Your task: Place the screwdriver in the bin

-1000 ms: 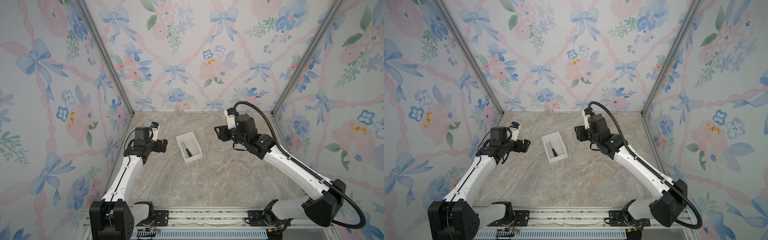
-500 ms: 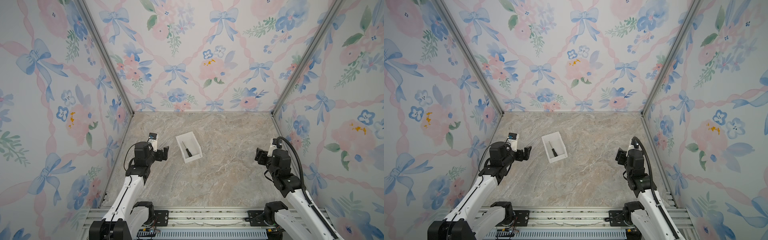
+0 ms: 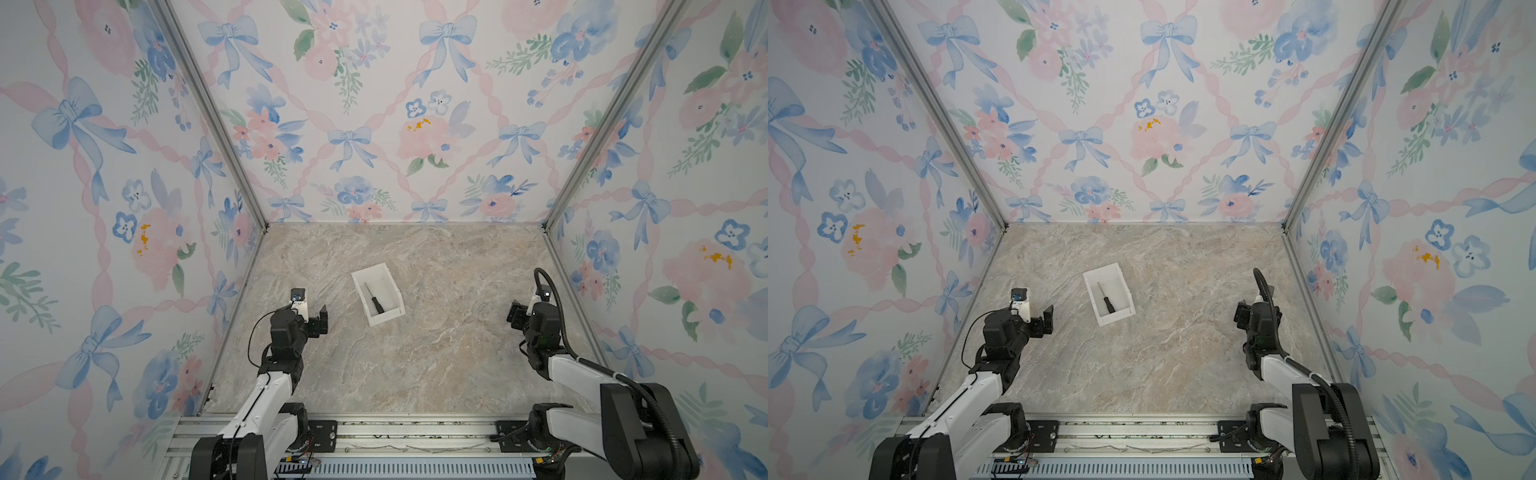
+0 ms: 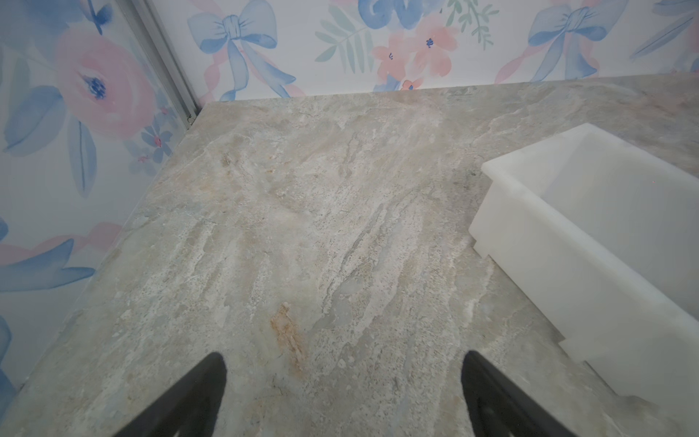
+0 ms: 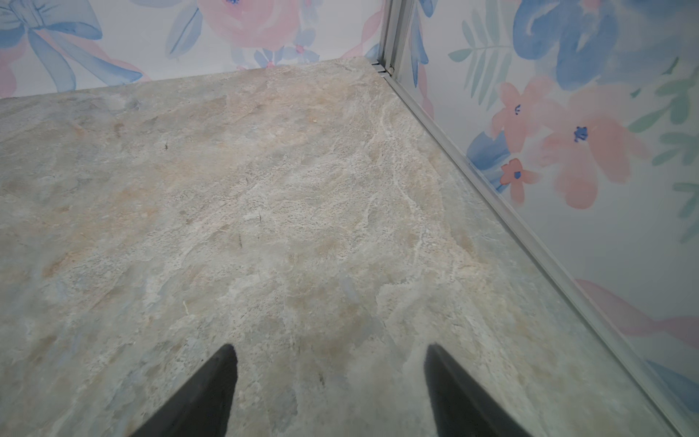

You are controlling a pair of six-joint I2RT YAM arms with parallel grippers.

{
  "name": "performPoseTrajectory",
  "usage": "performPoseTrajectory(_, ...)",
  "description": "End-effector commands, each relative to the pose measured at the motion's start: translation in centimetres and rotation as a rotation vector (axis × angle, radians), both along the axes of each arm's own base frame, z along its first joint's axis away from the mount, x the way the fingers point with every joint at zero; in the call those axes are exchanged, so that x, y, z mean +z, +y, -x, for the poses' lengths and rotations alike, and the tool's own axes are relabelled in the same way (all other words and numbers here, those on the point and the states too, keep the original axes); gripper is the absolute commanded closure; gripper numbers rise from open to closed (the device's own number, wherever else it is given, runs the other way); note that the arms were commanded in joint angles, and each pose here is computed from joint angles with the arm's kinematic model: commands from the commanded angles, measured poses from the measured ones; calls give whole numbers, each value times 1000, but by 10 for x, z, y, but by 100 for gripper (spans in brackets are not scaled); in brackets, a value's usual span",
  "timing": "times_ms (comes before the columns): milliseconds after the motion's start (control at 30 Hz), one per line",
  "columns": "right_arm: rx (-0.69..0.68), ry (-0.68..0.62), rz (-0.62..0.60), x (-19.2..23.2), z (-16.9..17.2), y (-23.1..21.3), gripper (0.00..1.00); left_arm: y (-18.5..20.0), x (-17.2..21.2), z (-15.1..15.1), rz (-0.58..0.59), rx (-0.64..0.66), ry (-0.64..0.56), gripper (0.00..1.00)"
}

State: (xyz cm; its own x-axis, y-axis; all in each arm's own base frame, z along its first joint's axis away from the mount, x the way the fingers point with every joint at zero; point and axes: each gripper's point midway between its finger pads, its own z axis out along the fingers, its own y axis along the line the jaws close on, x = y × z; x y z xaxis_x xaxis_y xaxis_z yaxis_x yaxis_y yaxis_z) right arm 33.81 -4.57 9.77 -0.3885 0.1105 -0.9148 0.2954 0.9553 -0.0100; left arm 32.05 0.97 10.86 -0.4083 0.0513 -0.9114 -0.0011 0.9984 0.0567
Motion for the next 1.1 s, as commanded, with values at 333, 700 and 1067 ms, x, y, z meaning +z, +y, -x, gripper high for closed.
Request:
performPoseTrajectory(333,77,-134,-127,18,-45,-5,18,17,16,-55,81,114,-210,2)
performPoseTrajectory(700,292,-84,35,0,-62,54,12,5,10,-41,62,52,-317,2)
performPoseTrajectory(1067,266,-76,41,0,-62,50,3,-1,1,-54,35,36,-246,2)
